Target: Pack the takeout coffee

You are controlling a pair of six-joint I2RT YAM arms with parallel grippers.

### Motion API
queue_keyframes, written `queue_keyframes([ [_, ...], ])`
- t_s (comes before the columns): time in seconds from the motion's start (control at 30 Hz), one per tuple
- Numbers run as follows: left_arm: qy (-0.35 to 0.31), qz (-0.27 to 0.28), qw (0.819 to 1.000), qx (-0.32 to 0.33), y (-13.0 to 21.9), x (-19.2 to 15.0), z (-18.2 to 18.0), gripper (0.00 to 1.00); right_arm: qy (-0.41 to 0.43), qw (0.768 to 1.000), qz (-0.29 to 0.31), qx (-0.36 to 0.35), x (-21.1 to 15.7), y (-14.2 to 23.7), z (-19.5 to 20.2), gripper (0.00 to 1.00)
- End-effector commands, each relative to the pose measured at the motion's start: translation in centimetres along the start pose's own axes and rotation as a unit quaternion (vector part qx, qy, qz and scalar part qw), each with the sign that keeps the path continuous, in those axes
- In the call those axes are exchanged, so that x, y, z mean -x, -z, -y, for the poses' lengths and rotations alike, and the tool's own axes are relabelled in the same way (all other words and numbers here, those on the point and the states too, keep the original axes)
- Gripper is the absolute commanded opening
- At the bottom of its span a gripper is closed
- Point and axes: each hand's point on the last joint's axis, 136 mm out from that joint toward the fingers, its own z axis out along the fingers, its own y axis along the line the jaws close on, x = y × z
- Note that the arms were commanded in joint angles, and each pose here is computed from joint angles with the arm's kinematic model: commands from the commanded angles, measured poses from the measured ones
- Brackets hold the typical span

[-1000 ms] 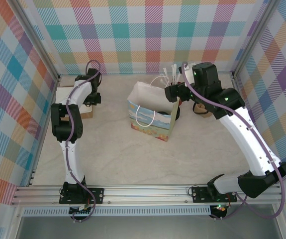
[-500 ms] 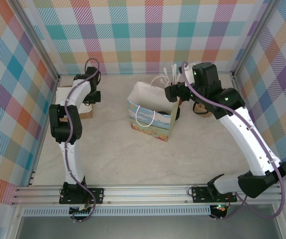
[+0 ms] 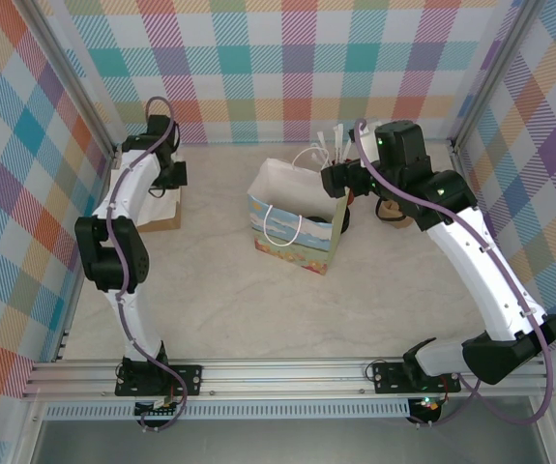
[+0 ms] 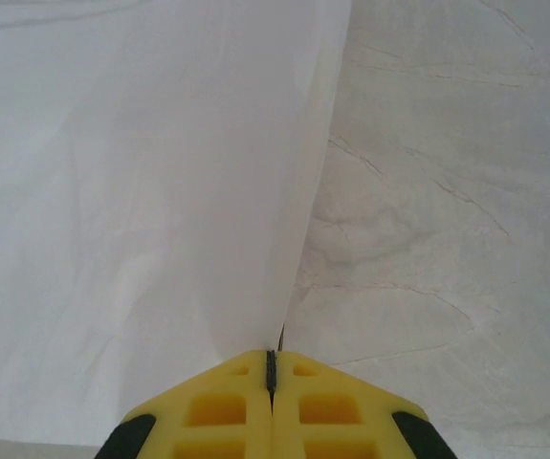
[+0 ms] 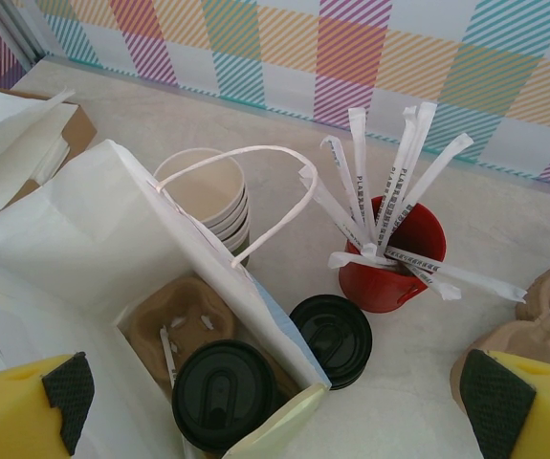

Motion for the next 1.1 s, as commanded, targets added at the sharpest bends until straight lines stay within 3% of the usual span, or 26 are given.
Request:
queue_keyframes([
  [0.0,0.008,-0.051,0.998,-0.020,-1.9,-2.0,-0.4,0.02,-0.002,1.000,0.002,0.003,0.1,-0.5,0.0,1.00],
  [0.2,0.038,-0.078,0.994,-0.073,-4.1,-3.1,-0.3,0.03,-0.004,1.000,-0.005,0.001,-0.3,-0.7,0.2,1.00],
  [0.53,0.086,-0.078,0.981,-0.157,-4.4,-2.6,0.5,0.07,-0.006,1.000,-0.017,0.003,-0.8,-1.2,0.2,1.00],
  [0.77,0.092,-0.076,0.983,-0.136,-4.6,-2.6,-0.7,0.27,-0.006,1.000,-0.018,0.003,-0.9,-1.2,0.2,1.00],
  [0.93,0.096,-0.072,0.984,-0.133,-4.4,-2.3,-1.2,0.30,-0.007,1.000,-0.021,0.005,-1.0,-1.3,0.2,1.00],
  [1.07,0.099,-0.069,0.980,-0.156,-4.0,-2.2,-0.8,0.42,-0.007,1.000,-0.023,0.004,-1.1,-1.4,0.2,1.00],
])
